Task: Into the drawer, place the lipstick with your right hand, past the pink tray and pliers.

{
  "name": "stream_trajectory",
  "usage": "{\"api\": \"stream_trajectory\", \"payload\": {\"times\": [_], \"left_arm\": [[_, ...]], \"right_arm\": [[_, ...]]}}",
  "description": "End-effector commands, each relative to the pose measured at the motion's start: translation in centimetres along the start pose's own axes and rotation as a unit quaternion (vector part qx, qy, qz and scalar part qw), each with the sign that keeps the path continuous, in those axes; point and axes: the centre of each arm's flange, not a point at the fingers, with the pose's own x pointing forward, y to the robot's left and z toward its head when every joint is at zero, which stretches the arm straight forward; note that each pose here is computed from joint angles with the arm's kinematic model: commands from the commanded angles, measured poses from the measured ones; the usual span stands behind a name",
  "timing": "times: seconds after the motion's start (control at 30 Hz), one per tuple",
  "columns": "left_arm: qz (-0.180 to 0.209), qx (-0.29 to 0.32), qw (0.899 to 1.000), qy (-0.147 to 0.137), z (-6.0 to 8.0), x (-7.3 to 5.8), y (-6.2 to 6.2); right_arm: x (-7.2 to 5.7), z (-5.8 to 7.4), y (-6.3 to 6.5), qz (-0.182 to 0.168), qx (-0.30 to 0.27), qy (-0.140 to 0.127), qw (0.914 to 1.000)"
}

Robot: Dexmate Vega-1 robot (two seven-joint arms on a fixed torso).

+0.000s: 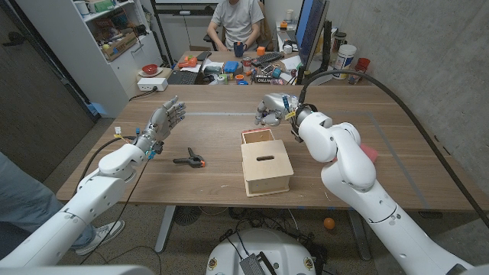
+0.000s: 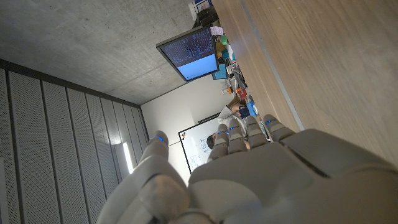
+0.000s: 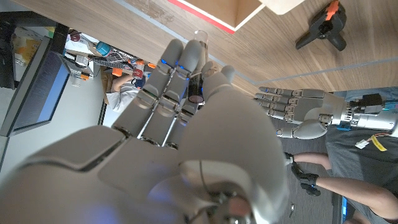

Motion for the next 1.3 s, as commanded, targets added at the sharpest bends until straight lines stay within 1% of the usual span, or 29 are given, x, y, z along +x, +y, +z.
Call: {"api": "stream_trajectory", "payload": {"times": [0.03,0.17,0.43,0.63,0.8,1.1,1.3], "left_arm": [[-0.007,-0.002,1.0,0.003,-0.4,0.5,-0.6],[-0.007,-0.001,1.0,0.004,-0.4,0.5,-0.6],[0.001,-0.002,1.0,0.005,-0.5,0.1,-0.1],[0.0,-0.002,1.0,0.004,-0.6,0.1,-0.1],[0.002,-0.002,1.0,0.005,-0.7,-0.1,0.0],[0.007,0.002,1.0,0.006,-0.6,-0.4,0.3],[0.011,0.002,1.0,0.007,-0.7,-0.7,0.6]], "right_arm": [[1.7,1.2,0.9,0.004,0.006,-0.016,0.9998],[2.0,1.2,1.3,0.008,0.009,-0.019,0.9997],[2.5,1.2,2.4,0.021,0.018,-0.018,0.9995],[3.0,1.1,3.1,0.028,0.019,-0.019,0.9992],[3.3,0.8,3.8,0.03,0.013,-0.011,0.9994],[3.9,0.1,5.0,0.049,0.022,-0.003,0.9986],[3.9,-0.2,5.2,0.063,0.022,0.004,0.9977]]}}
